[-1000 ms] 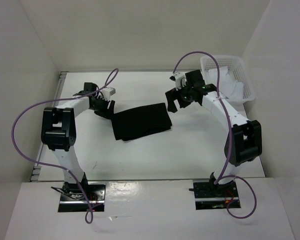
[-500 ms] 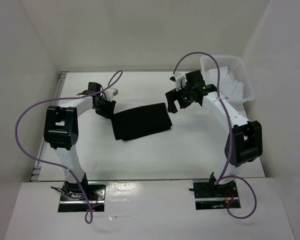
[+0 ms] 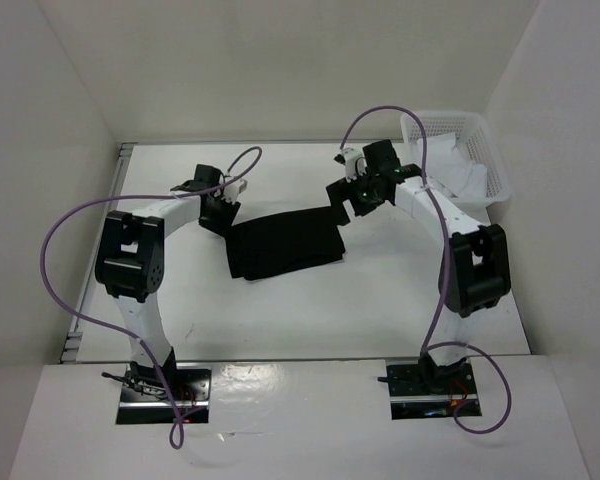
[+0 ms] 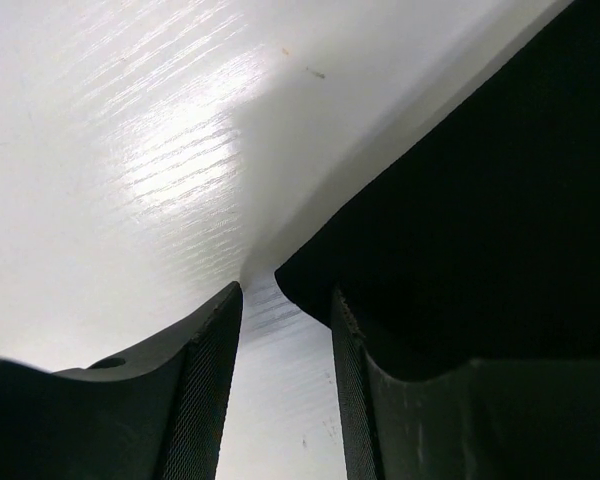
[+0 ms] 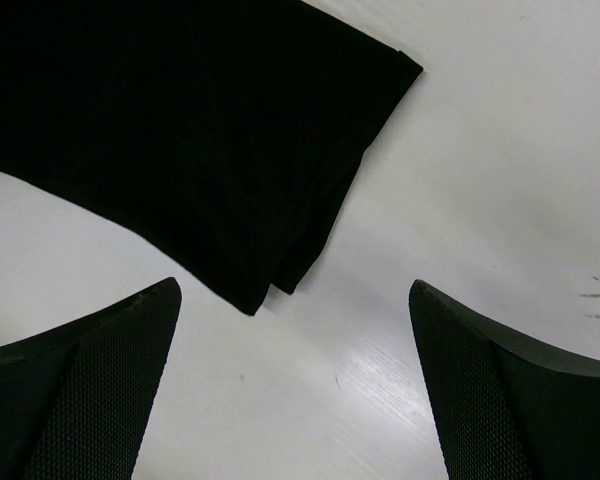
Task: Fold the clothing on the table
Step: Fold the skirt
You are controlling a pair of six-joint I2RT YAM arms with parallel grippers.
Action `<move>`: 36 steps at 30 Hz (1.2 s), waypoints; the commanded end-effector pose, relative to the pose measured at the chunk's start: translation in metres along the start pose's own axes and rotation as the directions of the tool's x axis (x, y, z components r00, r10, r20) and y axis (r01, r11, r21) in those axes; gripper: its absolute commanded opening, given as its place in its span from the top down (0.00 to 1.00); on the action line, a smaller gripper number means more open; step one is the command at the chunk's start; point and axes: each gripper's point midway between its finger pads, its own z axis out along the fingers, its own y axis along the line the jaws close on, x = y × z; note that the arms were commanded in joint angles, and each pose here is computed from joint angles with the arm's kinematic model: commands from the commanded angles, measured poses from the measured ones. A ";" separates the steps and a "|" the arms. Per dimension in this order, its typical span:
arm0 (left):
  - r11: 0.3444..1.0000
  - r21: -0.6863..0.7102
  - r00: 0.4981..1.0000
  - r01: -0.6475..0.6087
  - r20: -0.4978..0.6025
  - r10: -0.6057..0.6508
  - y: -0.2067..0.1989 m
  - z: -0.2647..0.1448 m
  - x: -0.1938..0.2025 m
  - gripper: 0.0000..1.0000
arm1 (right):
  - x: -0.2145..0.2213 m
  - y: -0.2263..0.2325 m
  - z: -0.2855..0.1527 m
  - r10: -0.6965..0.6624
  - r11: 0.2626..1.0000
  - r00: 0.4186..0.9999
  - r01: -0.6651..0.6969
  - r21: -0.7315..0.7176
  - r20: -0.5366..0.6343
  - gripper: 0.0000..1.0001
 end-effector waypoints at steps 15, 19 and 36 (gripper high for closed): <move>0.999 0.022 0.994 0.041 -0.104 -0.038 -0.012 0.009 0.034 0.53 | 0.031 -0.011 0.067 0.124 0.984 0.982 -0.140 -0.112 -0.139 0.01; 0.999 0.031 0.994 0.042 -0.102 -0.038 -0.014 0.009 0.034 0.53 | 0.041 -0.020 0.074 0.145 0.981 0.978 -0.162 -0.103 -0.152 0.04; 0.998 0.046 0.993 0.053 -0.107 -0.048 -0.014 0.005 0.036 0.54 | 0.080 -0.005 0.098 0.194 0.948 0.940 -0.253 -0.192 -0.280 0.49</move>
